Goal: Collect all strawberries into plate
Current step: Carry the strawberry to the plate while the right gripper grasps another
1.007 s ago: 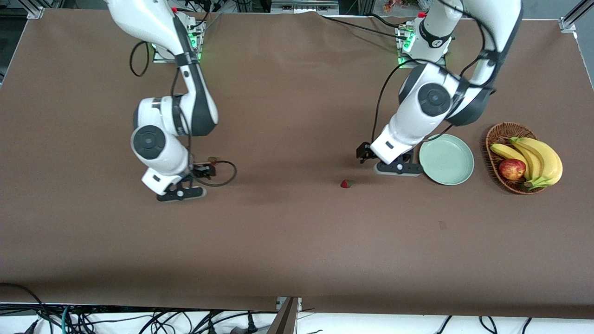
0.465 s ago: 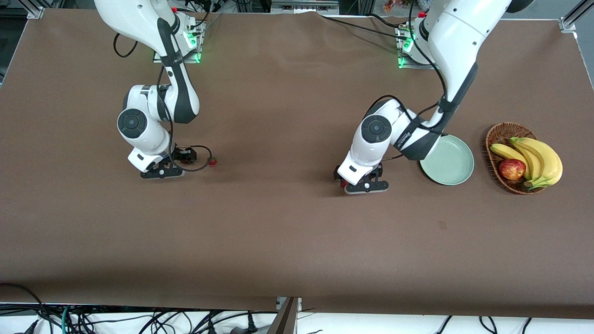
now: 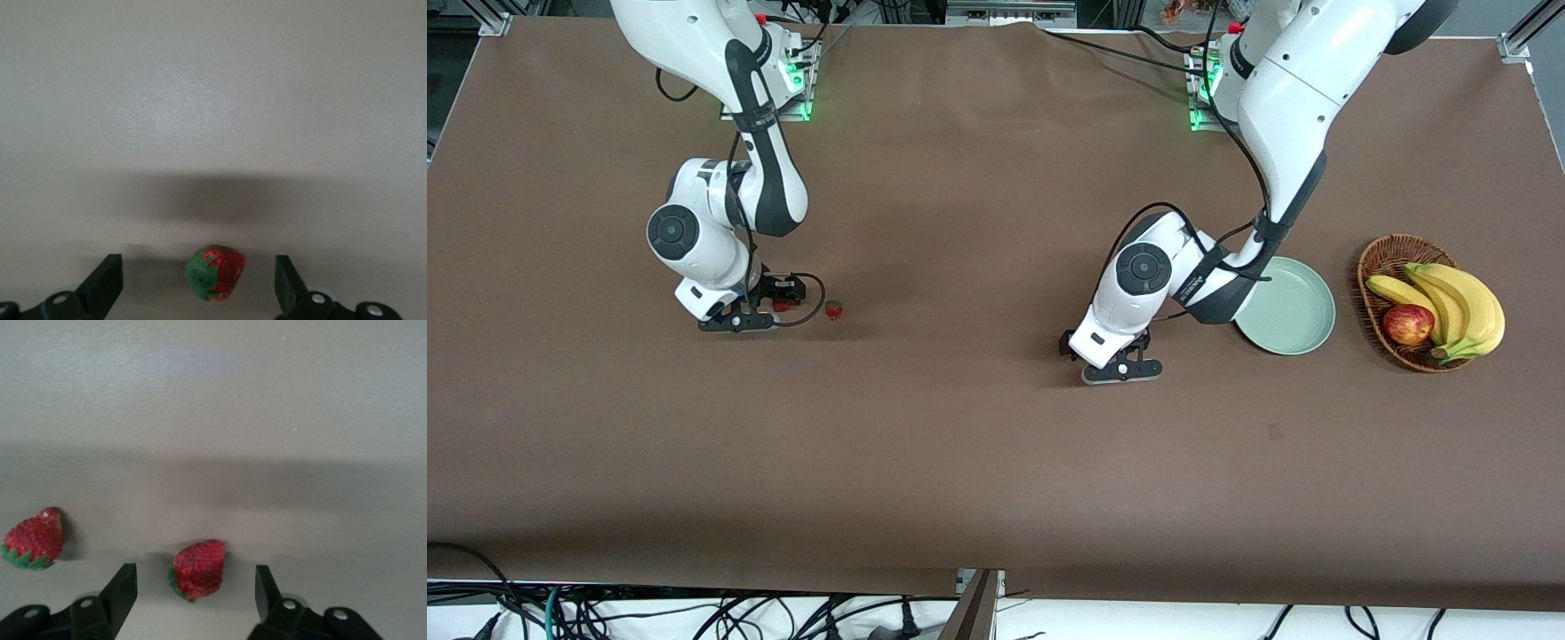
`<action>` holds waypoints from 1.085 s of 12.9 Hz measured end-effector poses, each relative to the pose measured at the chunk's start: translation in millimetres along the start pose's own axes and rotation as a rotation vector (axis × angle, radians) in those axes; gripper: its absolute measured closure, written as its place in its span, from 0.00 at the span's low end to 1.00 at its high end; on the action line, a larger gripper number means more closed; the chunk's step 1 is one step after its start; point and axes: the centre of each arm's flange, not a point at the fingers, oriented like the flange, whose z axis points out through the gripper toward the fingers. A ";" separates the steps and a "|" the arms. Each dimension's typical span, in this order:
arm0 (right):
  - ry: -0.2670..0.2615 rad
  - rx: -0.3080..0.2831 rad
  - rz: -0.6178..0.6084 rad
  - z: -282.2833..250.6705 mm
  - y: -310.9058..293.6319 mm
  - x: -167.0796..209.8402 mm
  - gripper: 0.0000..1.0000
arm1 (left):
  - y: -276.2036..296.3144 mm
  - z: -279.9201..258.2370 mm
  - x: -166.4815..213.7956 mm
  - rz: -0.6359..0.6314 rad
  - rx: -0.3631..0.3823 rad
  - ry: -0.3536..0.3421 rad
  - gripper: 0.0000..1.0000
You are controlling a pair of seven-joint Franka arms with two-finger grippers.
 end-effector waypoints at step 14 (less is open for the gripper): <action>-0.008 0.124 -0.070 -17.6 -8.9 27.8 0.70 | 6.1 -3.6 0.7 -0.065 0.001 0.000 0.65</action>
